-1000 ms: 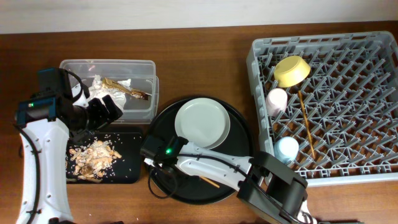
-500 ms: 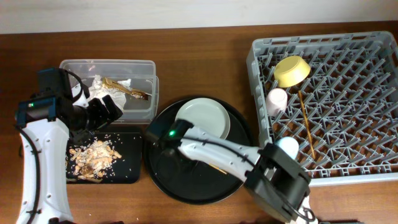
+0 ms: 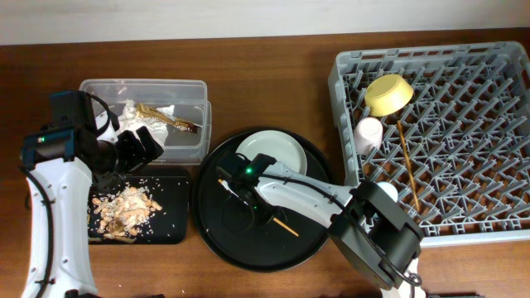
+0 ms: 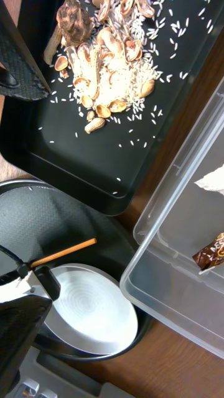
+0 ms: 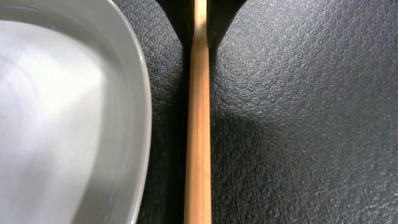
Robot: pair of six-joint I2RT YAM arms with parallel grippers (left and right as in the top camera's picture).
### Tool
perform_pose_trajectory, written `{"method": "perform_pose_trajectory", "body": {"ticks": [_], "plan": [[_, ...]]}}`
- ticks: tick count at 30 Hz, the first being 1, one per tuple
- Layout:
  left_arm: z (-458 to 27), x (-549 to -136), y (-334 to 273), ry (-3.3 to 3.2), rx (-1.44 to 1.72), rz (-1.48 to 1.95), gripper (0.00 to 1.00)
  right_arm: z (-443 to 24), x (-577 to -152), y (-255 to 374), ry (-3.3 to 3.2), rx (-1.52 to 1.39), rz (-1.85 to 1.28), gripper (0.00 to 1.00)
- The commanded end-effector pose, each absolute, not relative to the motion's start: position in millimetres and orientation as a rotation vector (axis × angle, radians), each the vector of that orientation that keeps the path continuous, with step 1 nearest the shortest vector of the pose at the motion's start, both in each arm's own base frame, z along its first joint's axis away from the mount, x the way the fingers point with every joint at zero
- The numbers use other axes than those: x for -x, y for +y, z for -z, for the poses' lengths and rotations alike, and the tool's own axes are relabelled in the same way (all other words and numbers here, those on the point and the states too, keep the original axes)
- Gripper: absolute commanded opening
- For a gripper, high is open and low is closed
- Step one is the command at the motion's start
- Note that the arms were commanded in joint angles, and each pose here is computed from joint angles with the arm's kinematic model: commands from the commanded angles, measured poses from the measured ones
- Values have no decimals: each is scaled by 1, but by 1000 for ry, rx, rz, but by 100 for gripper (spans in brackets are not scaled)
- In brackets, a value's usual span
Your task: Sort waste into correct bins and load items into the dishwasher rack
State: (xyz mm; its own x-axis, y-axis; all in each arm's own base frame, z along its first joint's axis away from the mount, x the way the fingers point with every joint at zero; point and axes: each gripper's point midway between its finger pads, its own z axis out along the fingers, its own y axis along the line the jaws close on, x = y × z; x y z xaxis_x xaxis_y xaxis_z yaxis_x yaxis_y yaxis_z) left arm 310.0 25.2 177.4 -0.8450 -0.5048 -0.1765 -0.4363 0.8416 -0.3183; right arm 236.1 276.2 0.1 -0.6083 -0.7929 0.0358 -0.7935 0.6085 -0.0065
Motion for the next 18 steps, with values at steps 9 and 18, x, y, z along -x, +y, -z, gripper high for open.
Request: {"method": "perform_pose_trajectory", "body": {"ticks": [9,18], "plan": [[-183,-312,25,2749,713,399,99,-130,-259,260,-3016,-1318,140,4],[-183,-312,25,2749,713,399,99,-149,-301,13,-3113,-311,-96,4]]}}
